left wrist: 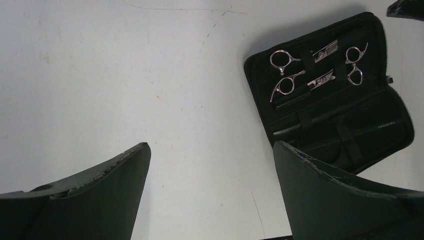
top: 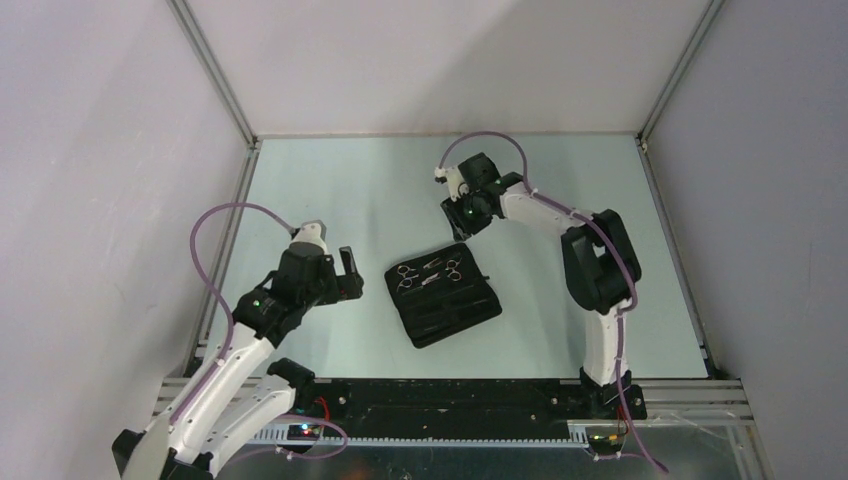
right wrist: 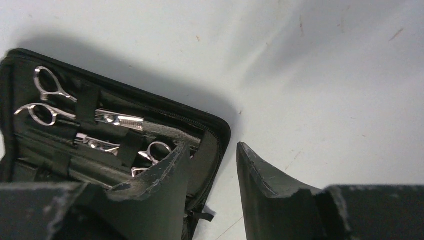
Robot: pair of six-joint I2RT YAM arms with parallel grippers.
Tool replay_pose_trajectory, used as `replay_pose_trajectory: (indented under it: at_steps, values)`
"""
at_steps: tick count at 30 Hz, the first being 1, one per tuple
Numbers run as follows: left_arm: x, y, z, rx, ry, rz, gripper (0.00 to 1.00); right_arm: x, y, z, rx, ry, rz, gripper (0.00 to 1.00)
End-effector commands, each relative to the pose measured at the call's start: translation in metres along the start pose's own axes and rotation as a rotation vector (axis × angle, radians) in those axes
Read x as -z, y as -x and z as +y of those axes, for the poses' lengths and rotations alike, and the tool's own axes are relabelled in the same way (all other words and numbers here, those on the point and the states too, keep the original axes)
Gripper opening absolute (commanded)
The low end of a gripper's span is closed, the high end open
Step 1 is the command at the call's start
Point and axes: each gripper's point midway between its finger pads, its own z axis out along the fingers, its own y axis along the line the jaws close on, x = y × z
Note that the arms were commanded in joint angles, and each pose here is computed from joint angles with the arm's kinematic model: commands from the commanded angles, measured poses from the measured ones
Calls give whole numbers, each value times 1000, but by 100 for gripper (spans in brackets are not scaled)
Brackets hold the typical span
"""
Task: Sort the hair-cutting tools
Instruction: Adjust the hairdressing tool bag at the center of the board.
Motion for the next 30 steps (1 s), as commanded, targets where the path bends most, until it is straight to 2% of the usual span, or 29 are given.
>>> replay_pose_trajectory:
  at_steps: [1, 5, 8, 10, 13, 16, 21, 24, 25, 28, 30]
  values:
    - [7, 15, -5, -24, -16, -34, 100, -10, -5, 3, 30, 30, 60, 42]
    - [4, 14, -5, -31, -15, -27, 100, -28, -20, -4, -6, 1, 97, 35]
    - [2, 15, -9, -31, -29, -21, 100, -32, -29, -20, -79, -59, 109, 19]
    - [1, 16, -11, -28, -39, -23, 100, -32, -44, -27, -134, -80, 121, 13]
    - [0, 19, -15, -19, -54, -27, 100, -18, -54, -41, -210, -159, 99, 6]
    - [0, 19, -20, -5, -74, -21, 100, -5, -85, -42, -341, -226, 143, 0]
    - [-2, 16, -29, 44, -109, -4, 100, 24, -138, -20, -561, -300, 163, 0]
    - [-4, 11, -31, 89, -119, 12, 100, 40, -155, 3, -623, -307, 137, 2]
    - [-4, 9, -33, 101, -124, 17, 100, 41, -169, 11, -648, -308, 156, 5]
    - [-9, 1, -38, 153, -150, 38, 100, 55, -167, 44, -629, -232, 90, 14]
    - [-13, -3, -45, 191, -184, 52, 100, 63, -160, 57, -630, -164, 52, 23]
